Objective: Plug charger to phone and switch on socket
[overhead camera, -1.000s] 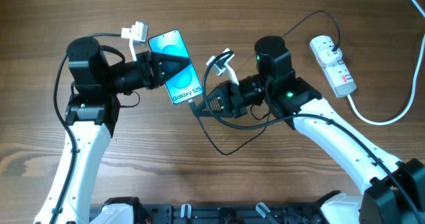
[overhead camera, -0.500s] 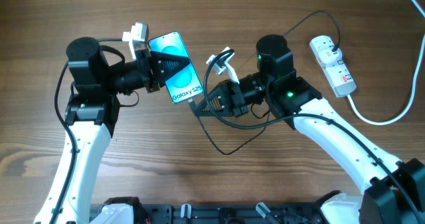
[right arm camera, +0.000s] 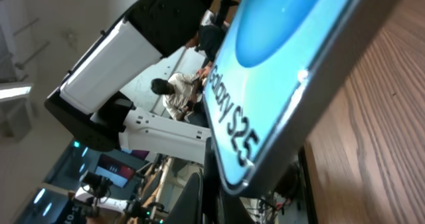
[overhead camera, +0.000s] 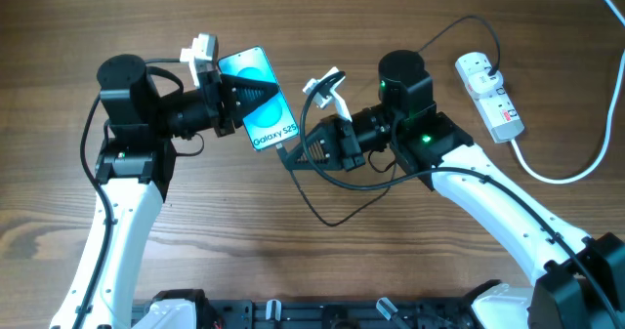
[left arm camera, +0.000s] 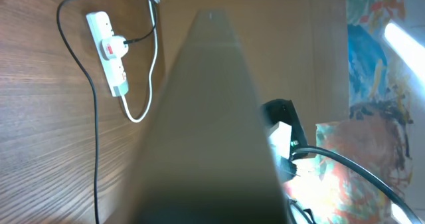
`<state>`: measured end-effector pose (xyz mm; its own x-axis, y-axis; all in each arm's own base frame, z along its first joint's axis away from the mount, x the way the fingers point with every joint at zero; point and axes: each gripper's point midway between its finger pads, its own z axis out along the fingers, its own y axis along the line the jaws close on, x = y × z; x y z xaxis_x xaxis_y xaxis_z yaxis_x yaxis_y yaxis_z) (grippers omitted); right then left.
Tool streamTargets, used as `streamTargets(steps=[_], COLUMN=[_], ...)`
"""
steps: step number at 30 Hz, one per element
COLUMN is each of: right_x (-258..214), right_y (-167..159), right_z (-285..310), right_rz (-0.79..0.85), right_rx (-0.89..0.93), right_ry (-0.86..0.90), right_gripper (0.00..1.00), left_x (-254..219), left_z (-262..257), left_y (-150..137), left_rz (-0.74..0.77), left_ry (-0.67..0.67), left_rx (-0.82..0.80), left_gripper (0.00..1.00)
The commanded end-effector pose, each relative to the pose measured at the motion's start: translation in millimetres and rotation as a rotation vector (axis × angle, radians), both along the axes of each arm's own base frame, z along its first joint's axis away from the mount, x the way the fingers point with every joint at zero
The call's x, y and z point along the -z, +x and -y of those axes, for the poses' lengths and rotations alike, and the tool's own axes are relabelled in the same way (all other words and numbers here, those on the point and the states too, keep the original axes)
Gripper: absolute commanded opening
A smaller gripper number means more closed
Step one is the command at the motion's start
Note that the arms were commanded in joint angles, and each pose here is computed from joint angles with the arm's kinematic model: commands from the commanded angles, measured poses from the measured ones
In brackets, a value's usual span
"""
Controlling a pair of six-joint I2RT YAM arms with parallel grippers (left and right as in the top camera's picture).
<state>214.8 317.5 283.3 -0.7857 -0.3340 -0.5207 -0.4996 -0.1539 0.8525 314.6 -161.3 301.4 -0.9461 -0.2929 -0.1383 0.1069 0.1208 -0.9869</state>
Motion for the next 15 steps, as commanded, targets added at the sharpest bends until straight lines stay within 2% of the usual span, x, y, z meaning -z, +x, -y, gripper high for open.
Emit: streamTargets(steps=[1,15], right_x=[-8.5,-8.4], right_y=[0.7,0.8], right_z=[-0.7,-0.8], right_rz=[0.001,-0.015], right_rx=[0.013,0.014], right_ry=[0.005,0.0], right_gripper=[0.04,0.04], left_x=[-8.7,-8.3], left_z=[0.6,-0.2], left_y=[-5.0,-2.9], left_rz=[0.03,-0.044], left_ry=[-0.004,-0.025], left_rx=[0.018,-0.001], left_gripper=[0.04,0.04])
